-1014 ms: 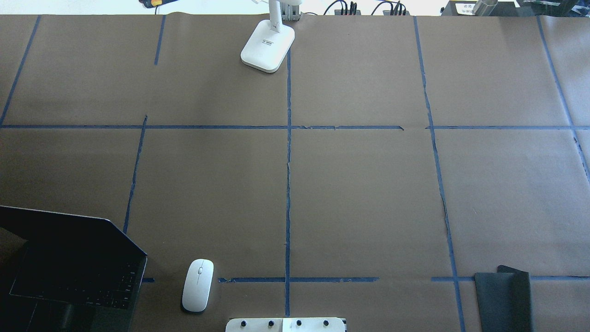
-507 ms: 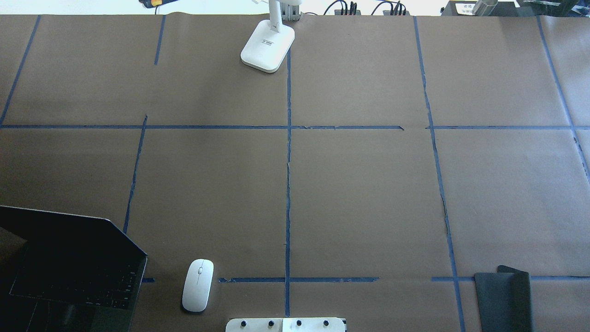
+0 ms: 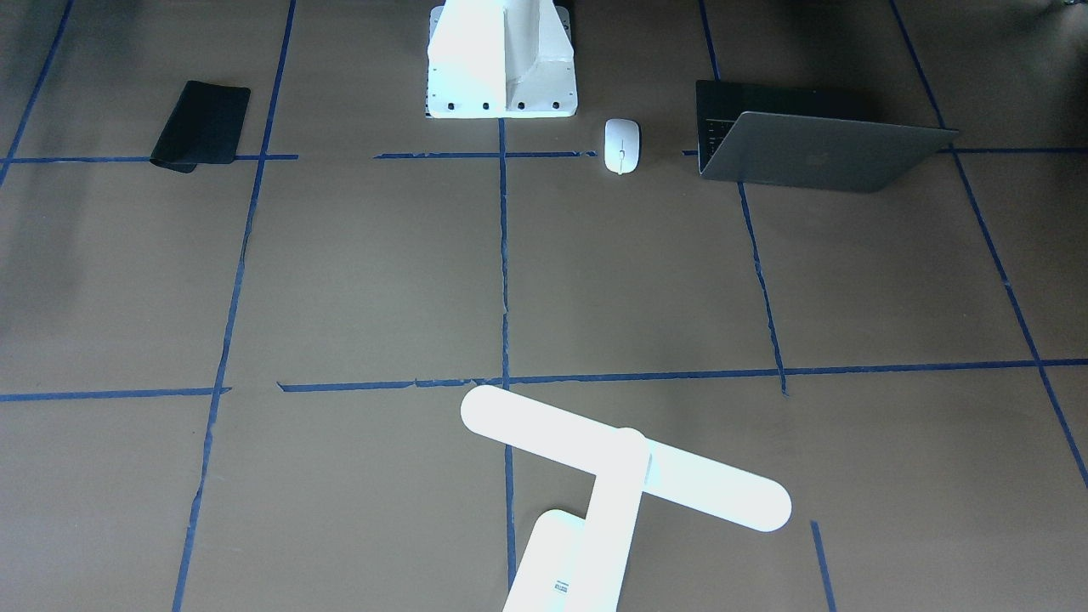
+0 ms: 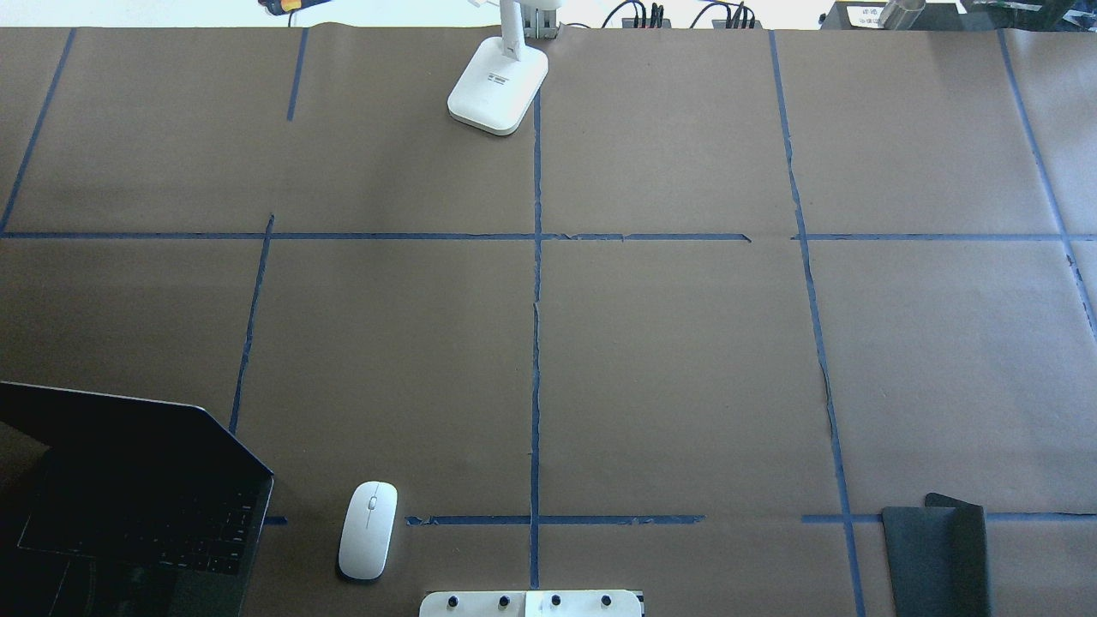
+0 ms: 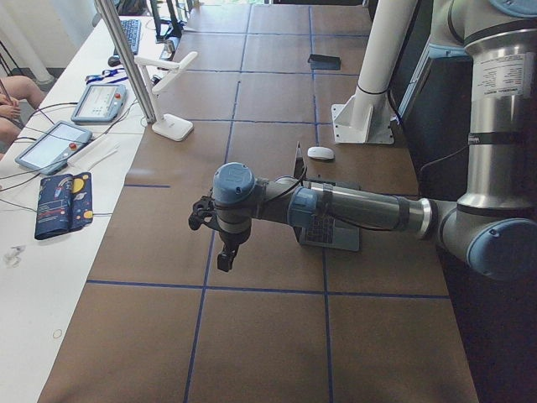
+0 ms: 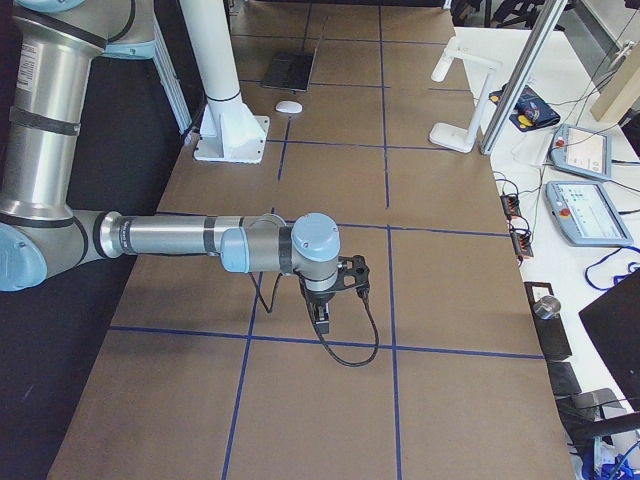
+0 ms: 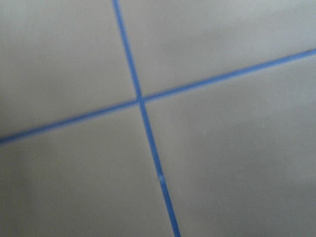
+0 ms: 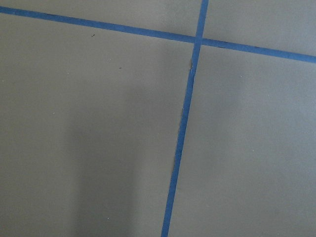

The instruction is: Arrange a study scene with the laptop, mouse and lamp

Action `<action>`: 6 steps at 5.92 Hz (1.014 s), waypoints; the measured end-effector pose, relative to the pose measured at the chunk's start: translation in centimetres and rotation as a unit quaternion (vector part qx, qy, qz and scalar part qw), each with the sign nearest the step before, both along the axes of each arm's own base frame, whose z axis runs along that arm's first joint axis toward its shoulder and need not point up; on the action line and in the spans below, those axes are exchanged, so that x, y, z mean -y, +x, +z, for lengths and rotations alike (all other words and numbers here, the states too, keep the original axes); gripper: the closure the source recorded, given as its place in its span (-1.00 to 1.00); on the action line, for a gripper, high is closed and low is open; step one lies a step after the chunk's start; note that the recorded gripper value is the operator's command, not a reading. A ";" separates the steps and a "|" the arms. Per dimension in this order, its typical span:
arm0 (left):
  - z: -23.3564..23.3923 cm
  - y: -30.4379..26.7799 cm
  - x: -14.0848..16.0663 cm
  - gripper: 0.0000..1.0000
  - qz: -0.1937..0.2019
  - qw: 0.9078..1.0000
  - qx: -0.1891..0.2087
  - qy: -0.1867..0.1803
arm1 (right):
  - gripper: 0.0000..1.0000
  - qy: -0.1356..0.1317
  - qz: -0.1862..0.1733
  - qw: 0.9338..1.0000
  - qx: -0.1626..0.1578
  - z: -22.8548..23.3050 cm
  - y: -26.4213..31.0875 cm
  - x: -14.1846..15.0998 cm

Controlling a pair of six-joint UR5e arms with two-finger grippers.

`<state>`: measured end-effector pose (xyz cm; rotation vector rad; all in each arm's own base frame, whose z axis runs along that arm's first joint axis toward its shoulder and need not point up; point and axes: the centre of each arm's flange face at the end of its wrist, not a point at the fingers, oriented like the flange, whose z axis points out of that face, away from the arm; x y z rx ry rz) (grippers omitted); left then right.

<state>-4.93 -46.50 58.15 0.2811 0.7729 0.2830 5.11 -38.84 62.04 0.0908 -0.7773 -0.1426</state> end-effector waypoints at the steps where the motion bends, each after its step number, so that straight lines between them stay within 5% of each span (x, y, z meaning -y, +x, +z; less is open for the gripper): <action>1: -0.2 2.5 -0.4 -1.00 0.021 0.998 -0.005 0.053 | -1.00 0.000 0.000 1.000 0.000 0.0 0.0 0.0; 3: -5.4 11.2 0.5 -1.00 0.095 0.980 -0.047 0.167 | -1.00 0.001 -0.001 1.000 0.000 0.1 0.0 0.0; 6: -16.8 19.6 -3.0 -1.00 0.194 0.934 -0.125 0.274 | -1.00 0.000 -0.002 1.000 -0.001 0.1 0.0 0.0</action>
